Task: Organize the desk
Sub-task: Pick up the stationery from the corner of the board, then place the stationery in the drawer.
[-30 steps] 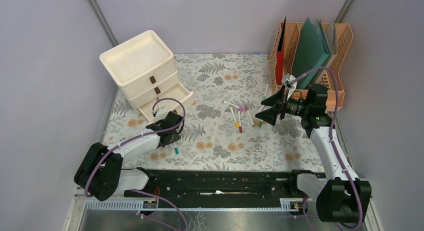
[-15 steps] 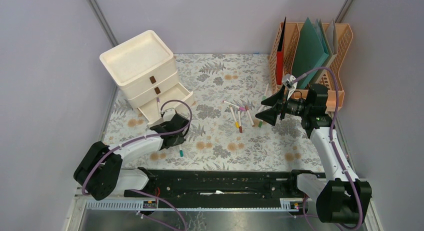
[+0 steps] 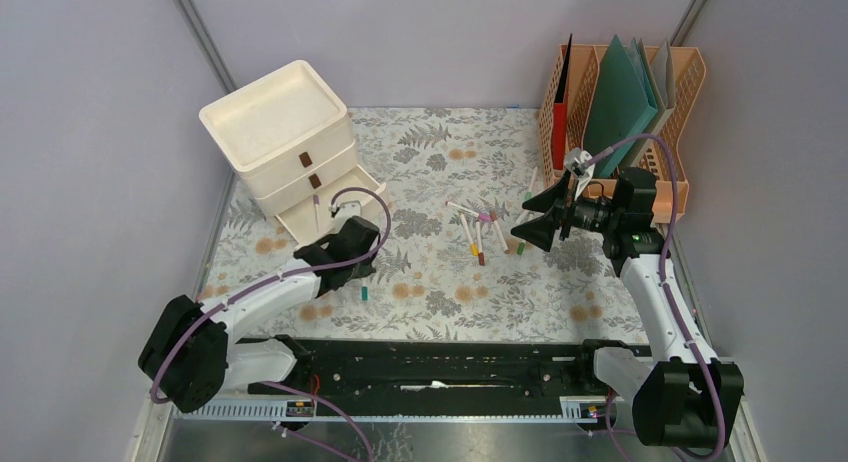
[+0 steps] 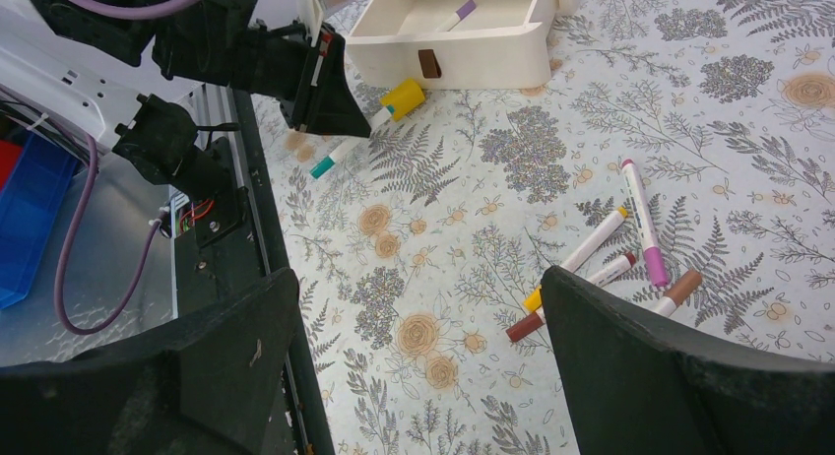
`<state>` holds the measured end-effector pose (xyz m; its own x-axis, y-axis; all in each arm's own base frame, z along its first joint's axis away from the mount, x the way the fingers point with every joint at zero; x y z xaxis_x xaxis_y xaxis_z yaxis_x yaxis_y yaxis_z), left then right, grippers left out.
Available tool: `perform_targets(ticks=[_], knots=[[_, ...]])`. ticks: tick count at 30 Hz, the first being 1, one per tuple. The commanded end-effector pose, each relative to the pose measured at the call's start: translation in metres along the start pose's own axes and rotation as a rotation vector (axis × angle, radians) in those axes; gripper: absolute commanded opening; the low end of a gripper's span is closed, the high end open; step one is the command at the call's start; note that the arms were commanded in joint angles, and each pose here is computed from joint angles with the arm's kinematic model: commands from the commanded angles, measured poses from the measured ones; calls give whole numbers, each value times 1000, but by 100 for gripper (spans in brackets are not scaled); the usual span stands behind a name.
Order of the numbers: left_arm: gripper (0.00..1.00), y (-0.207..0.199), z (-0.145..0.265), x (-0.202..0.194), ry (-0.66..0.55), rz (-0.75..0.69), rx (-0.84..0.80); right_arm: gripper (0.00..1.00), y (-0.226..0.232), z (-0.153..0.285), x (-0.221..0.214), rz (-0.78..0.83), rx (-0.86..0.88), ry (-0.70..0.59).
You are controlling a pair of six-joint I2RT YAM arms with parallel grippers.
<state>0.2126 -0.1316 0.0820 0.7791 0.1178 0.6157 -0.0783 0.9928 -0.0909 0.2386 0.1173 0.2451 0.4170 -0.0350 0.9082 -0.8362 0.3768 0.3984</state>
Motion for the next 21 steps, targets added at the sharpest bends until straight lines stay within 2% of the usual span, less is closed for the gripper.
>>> perform_targets(ticks=[1,5,11,16,19,21], knots=[[1,-16,18,49,-154,-64,-48,100,7,3,16,55,19,-22],[1,-14,28,79,-235,-127,18,100,7,3,16,59,18,-23],[0,-1,46,128,-391,-295,185,100,8,3,16,55,26,-21],[0,12,45,158,-493,-467,378,100,8,3,15,50,32,-20],[1,25,26,168,-483,-608,545,100,8,3,15,46,34,-20],[12,37,11,178,-484,-640,690,100,8,2,14,37,36,-21]])
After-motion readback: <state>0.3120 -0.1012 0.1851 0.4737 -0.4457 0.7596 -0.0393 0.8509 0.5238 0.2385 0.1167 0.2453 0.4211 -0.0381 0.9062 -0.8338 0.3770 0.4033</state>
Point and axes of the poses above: each gripper's point midway between its finger pads, its own z axis back along the fingers, its own y axis along the line the jaws close on, x = y × z, the point moved 4 cm from there along z, back along the fingers, and after that the axes turned 3 degrees about -z, right-handed, at the moved point
